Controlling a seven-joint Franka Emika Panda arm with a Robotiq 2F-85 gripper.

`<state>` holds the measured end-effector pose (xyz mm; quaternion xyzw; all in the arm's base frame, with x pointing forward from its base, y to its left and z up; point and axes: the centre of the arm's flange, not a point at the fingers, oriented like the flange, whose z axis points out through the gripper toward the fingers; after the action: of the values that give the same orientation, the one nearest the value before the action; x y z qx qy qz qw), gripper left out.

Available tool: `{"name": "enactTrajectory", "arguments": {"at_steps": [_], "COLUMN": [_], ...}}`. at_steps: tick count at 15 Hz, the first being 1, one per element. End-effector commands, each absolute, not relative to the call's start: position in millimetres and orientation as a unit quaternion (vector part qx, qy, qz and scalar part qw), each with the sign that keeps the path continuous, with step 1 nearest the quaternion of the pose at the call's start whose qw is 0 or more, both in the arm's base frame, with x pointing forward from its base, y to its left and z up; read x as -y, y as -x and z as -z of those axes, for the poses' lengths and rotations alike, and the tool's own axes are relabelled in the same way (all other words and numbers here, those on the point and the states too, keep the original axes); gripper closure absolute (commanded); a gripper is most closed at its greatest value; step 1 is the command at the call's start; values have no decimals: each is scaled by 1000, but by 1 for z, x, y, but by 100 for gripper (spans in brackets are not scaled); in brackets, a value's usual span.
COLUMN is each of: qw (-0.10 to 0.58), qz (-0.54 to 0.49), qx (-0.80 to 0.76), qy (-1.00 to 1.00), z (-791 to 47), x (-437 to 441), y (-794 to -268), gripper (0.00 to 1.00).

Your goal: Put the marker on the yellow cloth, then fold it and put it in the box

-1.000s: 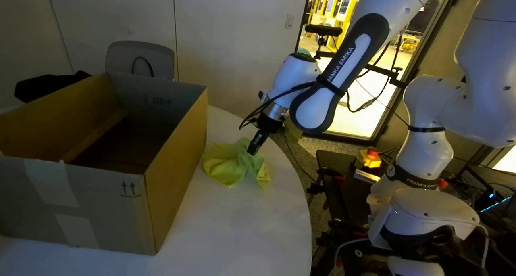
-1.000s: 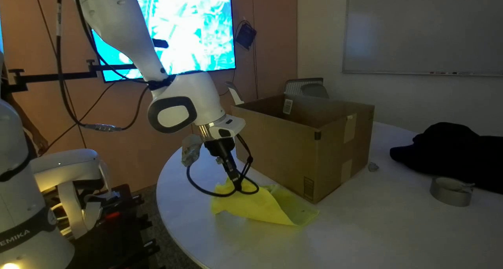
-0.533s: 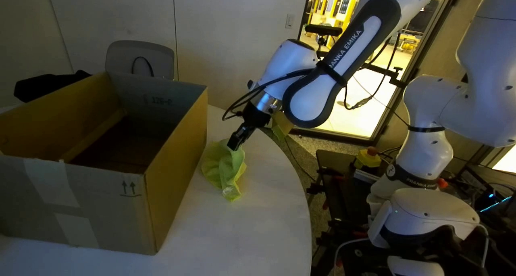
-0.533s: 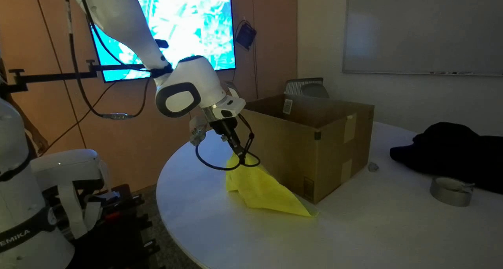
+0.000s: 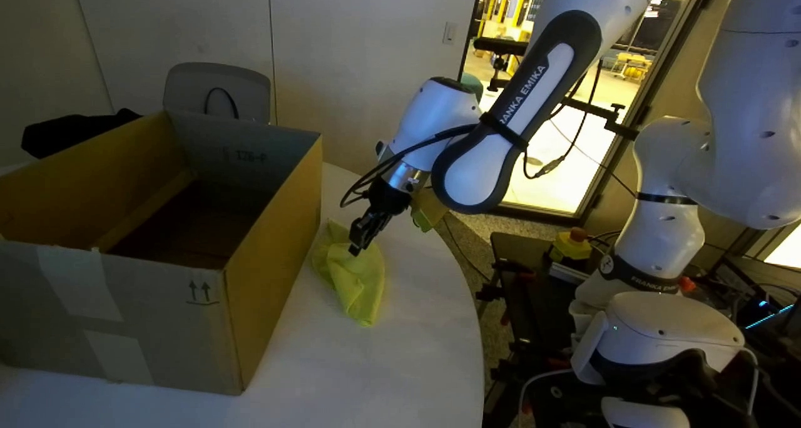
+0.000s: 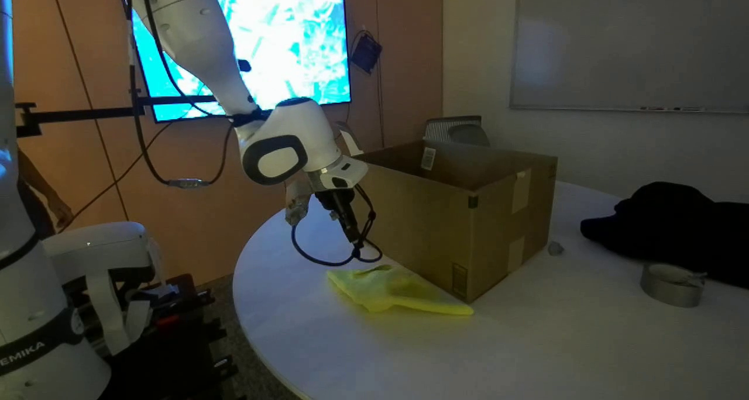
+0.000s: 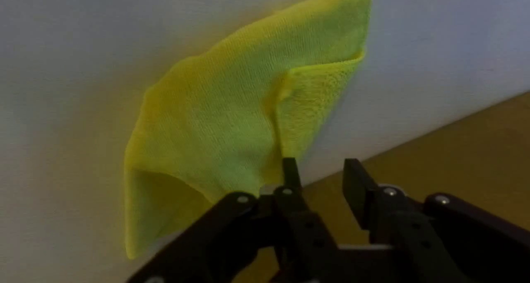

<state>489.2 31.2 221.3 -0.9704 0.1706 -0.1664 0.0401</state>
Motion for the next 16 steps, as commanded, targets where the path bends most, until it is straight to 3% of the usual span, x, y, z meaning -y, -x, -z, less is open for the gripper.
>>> {"name": "enactTrajectory", "arguments": {"at_steps": [1,5,6,16], "qw": [37,36,36,19], "qz": [168,166,164,64], "qx": [-181,-178,-169,57], "qy": [968,969,971,996], "z": [-204,-209,-212,-238], "x": [-25,-14,-14,-31], "y": [-496,-482,-477,-454], "gripper": [33,3,0,0]}}
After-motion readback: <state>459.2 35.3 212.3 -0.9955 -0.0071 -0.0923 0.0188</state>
